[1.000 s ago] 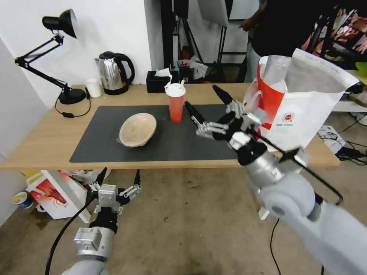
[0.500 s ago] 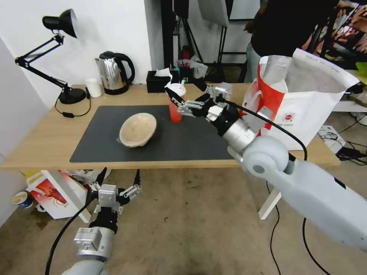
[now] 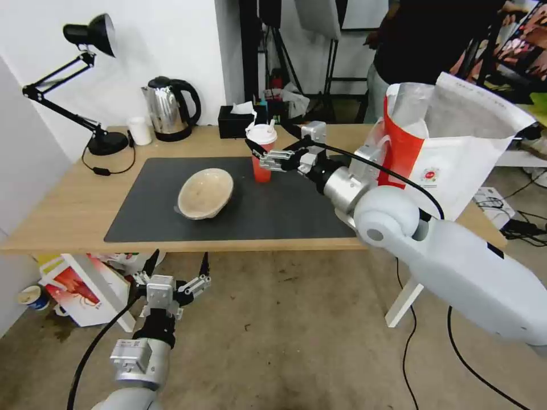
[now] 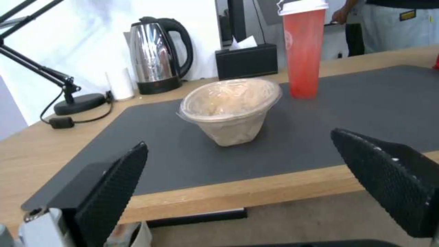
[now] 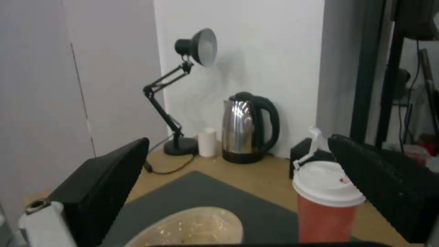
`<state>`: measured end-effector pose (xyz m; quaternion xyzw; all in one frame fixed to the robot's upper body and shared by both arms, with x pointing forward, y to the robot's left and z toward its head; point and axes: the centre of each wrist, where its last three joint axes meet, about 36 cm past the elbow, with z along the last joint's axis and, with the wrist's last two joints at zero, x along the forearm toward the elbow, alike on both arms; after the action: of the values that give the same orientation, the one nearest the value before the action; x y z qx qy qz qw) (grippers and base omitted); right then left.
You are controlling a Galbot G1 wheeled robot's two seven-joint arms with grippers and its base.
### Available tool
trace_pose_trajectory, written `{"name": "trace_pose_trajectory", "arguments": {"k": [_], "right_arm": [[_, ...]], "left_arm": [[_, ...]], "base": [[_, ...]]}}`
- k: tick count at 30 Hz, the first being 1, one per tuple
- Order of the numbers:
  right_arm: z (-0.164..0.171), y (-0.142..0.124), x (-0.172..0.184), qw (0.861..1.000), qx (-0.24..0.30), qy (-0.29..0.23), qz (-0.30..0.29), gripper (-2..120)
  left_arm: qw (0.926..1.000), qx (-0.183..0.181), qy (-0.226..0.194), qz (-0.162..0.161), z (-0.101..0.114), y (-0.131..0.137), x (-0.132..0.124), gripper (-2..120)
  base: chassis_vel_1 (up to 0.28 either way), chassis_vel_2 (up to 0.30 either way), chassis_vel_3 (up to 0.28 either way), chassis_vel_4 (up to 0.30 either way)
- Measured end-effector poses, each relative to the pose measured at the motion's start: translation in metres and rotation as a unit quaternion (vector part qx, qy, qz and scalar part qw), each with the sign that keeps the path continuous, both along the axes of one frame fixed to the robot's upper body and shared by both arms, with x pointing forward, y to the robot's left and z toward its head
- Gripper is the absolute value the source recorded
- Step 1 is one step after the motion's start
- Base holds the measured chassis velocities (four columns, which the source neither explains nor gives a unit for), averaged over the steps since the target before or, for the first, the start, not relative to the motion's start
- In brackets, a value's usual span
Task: Pick up the trash from the table and place it into the takeout bag.
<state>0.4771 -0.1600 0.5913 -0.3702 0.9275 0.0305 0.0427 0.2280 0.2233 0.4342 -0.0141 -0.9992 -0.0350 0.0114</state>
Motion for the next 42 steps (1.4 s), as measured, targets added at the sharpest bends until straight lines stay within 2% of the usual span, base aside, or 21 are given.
{"name": "trace_pose_trajectory", "arguments": {"k": [20, 28, 42], "right_arm": [[-0.001, 0.002, -0.002, 0.996, -0.043, 0.027, -0.07, 100], [-0.001, 0.002, -0.001, 0.99, -0.054, 0.07, -0.11, 100], [-0.008, 0.022, 0.034, 0.988, -0.049, 0.111, -0.1, 100]], "left_arm": [[1.0, 0.0, 0.0, 0.0, 0.0, 0.0, 0.0, 100], [1.0, 0.0, 0.0, 0.0, 0.0, 0.0, 0.0, 100], [1.0, 0.0, 0.0, 0.0, 0.0, 0.0, 0.0, 100]], "base": [[0.0, 0.0, 0.0, 0.0], [0.0, 0.0, 0.0, 0.0], [0.0, 0.0, 0.0, 0.0]]}}
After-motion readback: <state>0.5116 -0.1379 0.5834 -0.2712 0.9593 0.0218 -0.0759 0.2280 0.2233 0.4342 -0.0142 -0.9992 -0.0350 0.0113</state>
